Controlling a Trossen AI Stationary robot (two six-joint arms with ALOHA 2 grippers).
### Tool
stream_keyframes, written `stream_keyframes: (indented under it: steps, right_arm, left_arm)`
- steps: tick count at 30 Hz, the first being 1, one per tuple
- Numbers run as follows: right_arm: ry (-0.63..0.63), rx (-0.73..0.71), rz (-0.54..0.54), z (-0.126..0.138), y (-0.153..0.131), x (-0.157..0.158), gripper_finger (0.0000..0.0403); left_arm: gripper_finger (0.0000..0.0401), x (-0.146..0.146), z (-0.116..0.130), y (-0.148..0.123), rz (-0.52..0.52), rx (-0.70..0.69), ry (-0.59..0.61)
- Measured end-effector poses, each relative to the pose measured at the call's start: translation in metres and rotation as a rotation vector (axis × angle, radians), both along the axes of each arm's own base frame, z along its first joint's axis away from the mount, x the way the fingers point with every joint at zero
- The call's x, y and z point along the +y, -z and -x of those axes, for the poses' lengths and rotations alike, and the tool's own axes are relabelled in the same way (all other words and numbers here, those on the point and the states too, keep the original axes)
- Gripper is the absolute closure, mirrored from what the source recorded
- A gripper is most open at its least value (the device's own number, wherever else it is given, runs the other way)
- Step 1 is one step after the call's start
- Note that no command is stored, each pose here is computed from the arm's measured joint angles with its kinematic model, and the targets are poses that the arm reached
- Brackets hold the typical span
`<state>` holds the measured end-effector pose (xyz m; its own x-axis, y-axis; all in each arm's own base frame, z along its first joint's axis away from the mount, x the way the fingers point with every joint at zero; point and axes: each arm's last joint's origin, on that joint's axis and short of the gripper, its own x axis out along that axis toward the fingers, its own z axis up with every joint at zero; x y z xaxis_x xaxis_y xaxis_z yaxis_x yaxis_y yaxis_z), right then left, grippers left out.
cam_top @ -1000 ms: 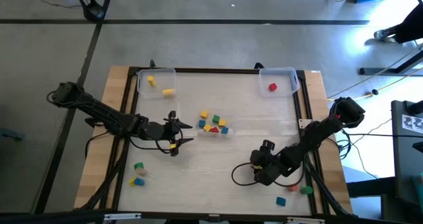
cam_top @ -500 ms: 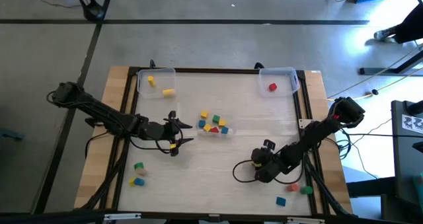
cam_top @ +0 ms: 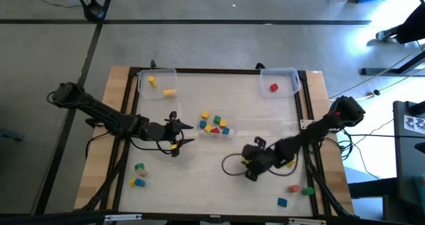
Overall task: Sort blocks by size
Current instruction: Put the yellow square block into the bottom transparent bin, then put the orange cylindrical block into the top left transparent bin
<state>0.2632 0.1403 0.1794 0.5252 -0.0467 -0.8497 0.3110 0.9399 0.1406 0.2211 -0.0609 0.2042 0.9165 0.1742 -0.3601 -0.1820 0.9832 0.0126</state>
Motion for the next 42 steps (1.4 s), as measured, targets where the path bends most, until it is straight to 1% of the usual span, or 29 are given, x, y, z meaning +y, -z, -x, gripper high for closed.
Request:
stream_keyframes:
  steps: [2,4,7,10,13,18,23,28,32,35,37,39,42]
  right_arm:
    - [0.008,-0.01,0.013,-0.01,-0.01,-0.008,0.0246]
    - [-0.002,-0.039,0.038,-0.021,-0.02,-0.017,0.0249]
    - [0.012,-0.086,0.115,-0.034,-0.032,-0.033,0.0267]
    - [0.033,-0.109,0.179,-0.044,-0.04,-0.052,0.027]
    - [0.076,-0.117,0.213,-0.051,-0.043,-0.07,0.0269]
    - [0.166,-0.118,0.233,-0.054,-0.037,-0.099,0.024]
    - [0.216,-0.109,0.227,-0.054,-0.032,-0.115,0.0221]
    - [0.203,-0.124,0.198,-0.056,-0.032,-0.114,0.019]
    - [0.133,-0.079,0.151,-0.055,-0.041,-0.104,0.0163]
    - [0.057,-0.044,0.097,-0.051,-0.057,-0.086,0.015]
    - [0.033,-0.001,0.055,-0.047,-0.065,-0.073,0.0143]
    - [0.023,0.066,0.02,-0.039,-0.071,-0.059,0.0138]
    - [0.045,0.141,-0.031,-0.025,-0.074,-0.037,0.0133]
  left_arm:
    - [0.0171,0.0,0.0,0.0,0.006,-0.001,-0.002]
    - [0.0171,0.0,0.0,0.0,0.011,-0.002,-0.004]
    - [0.0171,0.0,0.0,0.0,0.011,-0.002,-0.004]
    - [0.0171,0.0,0.0,0.0,0.011,-0.002,-0.004]
    - [0.0171,0.0,0.0,0.0,0.011,-0.002,-0.004]
    - [0.0171,0.0,0.0,0.0,0.006,-0.001,-0.002]
    - [0.0171,0.0,0.0,0.0,0.006,-0.001,-0.003]
    - [0.0171,0.0,0.0,0.0,0.006,-0.001,-0.003]
    - [0.0171,0.0,0.0,0.0,0.006,-0.001,-0.003]
    - [0.0171,0.0,0.0,0.0,0.007,-0.001,-0.003]
    - [0.0171,0.0,0.0,0.0,0.011,-0.002,-0.004]
    - [0.0171,0.0,0.0,0.0,0.012,-0.003,-0.005]
    - [0.0171,0.0,0.0,0.0,0.012,-0.002,-0.005]
